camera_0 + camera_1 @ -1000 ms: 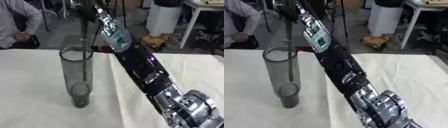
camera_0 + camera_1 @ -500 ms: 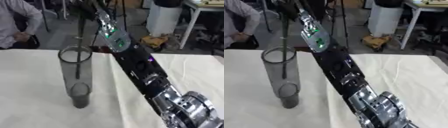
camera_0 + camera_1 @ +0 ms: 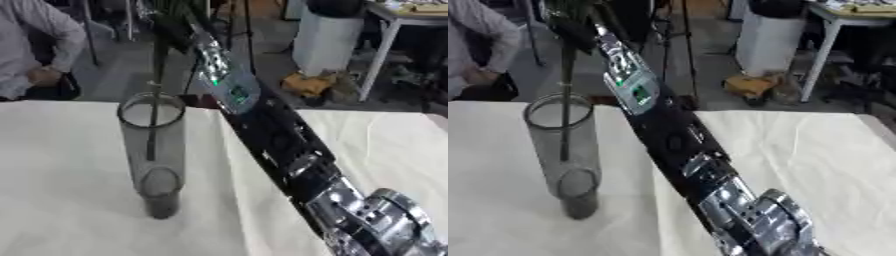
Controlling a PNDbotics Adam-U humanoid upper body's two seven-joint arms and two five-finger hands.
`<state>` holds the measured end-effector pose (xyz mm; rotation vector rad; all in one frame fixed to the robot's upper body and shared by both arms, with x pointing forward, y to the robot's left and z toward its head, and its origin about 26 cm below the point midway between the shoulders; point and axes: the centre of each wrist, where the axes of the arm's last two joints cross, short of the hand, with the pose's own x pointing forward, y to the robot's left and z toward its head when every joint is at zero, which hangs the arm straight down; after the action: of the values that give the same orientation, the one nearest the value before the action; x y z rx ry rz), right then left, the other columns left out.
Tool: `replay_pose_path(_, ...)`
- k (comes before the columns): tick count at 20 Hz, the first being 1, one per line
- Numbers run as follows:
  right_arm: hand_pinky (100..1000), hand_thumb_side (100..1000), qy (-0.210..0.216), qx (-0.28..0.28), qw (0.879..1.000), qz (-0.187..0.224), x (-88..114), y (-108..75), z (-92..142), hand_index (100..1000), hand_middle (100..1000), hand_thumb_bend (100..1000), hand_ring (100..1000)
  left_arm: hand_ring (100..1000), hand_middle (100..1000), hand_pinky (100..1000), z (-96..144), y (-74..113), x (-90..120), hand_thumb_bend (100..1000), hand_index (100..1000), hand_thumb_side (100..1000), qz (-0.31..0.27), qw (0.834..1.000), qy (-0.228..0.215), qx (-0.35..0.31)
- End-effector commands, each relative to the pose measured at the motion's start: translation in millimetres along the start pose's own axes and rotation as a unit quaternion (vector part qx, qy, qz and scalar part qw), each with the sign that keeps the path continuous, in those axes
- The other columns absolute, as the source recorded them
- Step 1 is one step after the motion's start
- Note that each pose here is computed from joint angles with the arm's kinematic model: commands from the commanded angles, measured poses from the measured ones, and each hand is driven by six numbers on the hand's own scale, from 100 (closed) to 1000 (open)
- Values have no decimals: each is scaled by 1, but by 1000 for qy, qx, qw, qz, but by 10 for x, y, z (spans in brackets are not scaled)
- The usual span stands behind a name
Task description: Arrange flowers into the vase.
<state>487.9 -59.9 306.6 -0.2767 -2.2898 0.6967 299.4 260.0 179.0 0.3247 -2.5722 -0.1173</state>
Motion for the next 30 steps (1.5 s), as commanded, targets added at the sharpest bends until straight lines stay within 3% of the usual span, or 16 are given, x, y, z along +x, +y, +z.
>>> replay_pose_path(1, 596, 815, -27, -6, 999, 20, 40, -130, -44, 502, 238, 100, 825, 601, 864, 538, -55, 0, 55, 100, 907, 1000, 3, 1000, -14, -1)
replay_pose_path(30, 606, 875, -73, 37, 996, 45, -12, -22, 41, 529, 248, 100, 822, 601, 865, 537, -48, -3, 53, 100, 907, 1000, 4, 1000, -11, 0)
